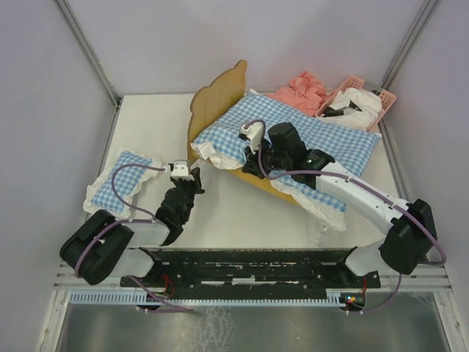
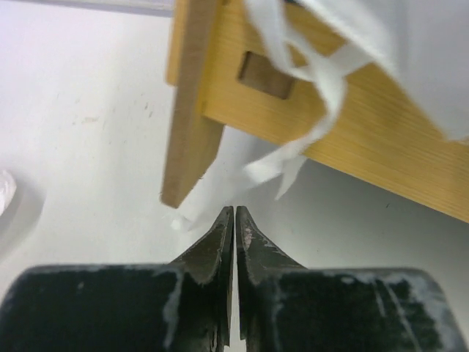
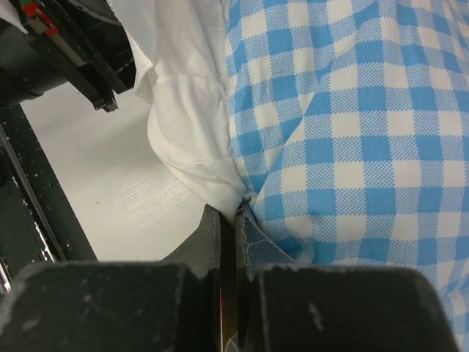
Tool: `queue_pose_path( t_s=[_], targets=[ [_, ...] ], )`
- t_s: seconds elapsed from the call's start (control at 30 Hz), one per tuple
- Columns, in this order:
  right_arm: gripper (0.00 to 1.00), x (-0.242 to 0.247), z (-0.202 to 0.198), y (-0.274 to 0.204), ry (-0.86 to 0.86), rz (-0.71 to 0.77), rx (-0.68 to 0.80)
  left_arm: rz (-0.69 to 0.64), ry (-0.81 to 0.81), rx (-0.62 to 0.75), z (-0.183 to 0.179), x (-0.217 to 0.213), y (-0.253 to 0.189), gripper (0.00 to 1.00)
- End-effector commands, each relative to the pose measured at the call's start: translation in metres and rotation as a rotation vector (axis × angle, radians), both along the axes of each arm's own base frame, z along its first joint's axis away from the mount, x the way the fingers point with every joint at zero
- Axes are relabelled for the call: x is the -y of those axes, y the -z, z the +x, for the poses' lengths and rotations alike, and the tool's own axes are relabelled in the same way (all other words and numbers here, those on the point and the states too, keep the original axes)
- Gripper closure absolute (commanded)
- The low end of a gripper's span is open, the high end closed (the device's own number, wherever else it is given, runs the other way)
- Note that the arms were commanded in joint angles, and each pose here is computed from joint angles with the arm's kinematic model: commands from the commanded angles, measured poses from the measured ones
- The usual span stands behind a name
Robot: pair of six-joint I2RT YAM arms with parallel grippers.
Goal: Set up the pet bed
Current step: Tie the ropes to the bed frame.
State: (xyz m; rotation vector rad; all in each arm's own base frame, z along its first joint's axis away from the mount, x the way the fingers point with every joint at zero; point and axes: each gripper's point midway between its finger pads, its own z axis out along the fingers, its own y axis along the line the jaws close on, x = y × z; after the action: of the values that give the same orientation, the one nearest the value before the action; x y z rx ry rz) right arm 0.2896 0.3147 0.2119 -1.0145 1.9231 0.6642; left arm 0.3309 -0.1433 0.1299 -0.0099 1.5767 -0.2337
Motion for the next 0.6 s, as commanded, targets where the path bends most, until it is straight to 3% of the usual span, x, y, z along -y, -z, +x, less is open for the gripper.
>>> queue_pose_path(
  t_s=[0.0, 0.13, 0.33, 0.43, 0.57],
  targets=[
    [0.98, 0.003, 0.004, -0.088, -0.064, 0.148, 0.245, -0.099, -0.085, -0.072, -0.004, -0.014, -0.002, 0.83],
    [0.98, 0.004, -0.008, -0.076, -0.155, 0.108, 0.221, -0.146, -0.083, -0.120, -0.018, -0.018, -0.019, 0.61],
    [0.98, 0.000, -0.023, -0.072, -0.274, 0.086, 0.191, -0.254, -0.114, -0.098, -0.044, -0.039, -0.082, 0.47],
    [0.98, -0.001, -0.027, -0.070, -0.322, 0.066, 0.184, -0.208, -0.132, -0.058, -0.045, -0.047, -0.122, 0.36],
    [0.98, -0.003, -0.042, -0.067, -0.428, 0.068, 0.191, -0.101, -0.056, -0.037, -0.032, -0.029, -0.171, 0.30]
  ],
)
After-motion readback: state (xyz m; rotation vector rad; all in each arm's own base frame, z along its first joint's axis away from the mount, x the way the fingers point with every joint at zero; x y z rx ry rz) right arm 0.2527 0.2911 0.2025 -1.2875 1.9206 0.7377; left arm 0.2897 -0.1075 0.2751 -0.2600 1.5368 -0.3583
